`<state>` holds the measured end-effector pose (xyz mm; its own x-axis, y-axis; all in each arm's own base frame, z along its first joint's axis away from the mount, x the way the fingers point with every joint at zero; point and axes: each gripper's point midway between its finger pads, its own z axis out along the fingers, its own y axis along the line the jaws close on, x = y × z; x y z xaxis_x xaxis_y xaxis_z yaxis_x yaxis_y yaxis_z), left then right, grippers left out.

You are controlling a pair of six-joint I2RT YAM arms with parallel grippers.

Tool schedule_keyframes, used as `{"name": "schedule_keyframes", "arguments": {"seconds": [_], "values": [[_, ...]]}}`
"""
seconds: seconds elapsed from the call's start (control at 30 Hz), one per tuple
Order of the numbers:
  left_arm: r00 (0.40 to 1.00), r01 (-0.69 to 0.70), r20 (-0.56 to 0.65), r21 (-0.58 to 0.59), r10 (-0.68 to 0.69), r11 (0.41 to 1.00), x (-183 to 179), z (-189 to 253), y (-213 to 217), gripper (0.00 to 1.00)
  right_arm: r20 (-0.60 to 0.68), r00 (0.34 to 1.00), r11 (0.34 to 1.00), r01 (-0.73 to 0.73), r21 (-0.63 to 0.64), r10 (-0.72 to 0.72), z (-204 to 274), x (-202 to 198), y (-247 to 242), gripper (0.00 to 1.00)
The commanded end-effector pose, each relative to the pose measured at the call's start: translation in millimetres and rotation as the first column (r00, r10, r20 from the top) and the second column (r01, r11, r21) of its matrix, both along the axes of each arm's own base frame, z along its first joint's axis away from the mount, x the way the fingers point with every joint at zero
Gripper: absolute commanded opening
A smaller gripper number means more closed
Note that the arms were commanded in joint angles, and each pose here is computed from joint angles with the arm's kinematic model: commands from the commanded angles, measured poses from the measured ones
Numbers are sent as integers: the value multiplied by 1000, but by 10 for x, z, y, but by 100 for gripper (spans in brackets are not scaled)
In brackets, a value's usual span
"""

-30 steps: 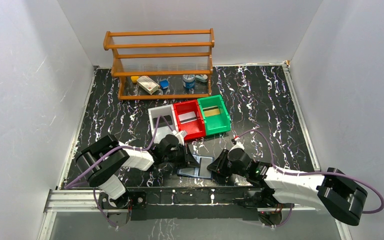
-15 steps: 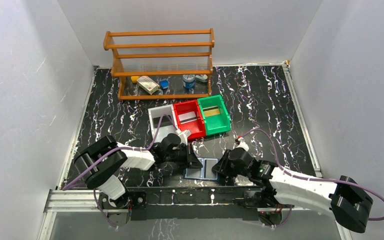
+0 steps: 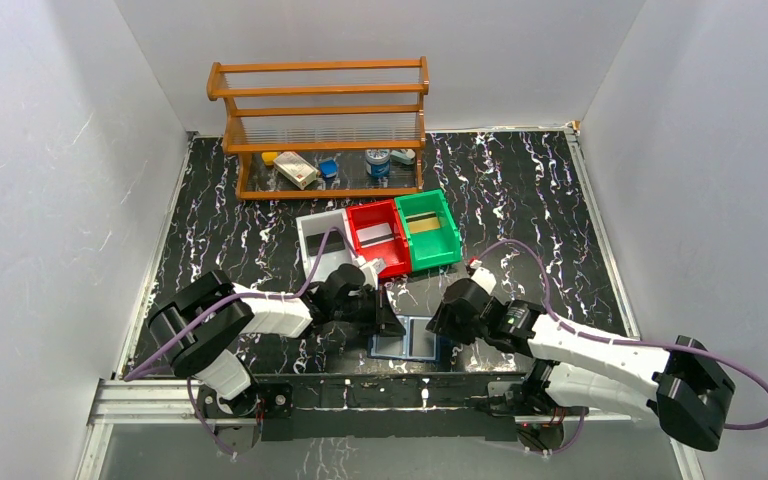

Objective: Take the credit cards out of the card holder

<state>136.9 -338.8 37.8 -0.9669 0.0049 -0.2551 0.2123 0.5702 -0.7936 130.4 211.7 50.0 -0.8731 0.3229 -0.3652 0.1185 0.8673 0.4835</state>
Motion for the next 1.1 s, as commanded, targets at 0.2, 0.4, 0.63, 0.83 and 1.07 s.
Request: {"name": "schedule_keyframes", "arguments": {"seconds": [0.2,0.4,0.63,0.83,1.07], "values": [[998,50,41,-26,-49,998,-1,155,-80,3,51,997,995,-56,85,52,60,44,201,38],[998,57,36,-33,-56,998,-5,166,-99,4,4,999,997,-44,58,44,-100,-9,162,38],[997,69,26,-37,-68,997,-15,164,-120,6,-35,998,998,-50,39,52,-218,-54,164,38],[998,58,4,-5,-58,998,-26,92,-83,16,-62,997,999,-40,27,41,-331,-89,138,38],[1000,8,7,31,-8,999,1,36,14,26,-90,995,999,-28,30,31,-449,-143,106,38]]}}
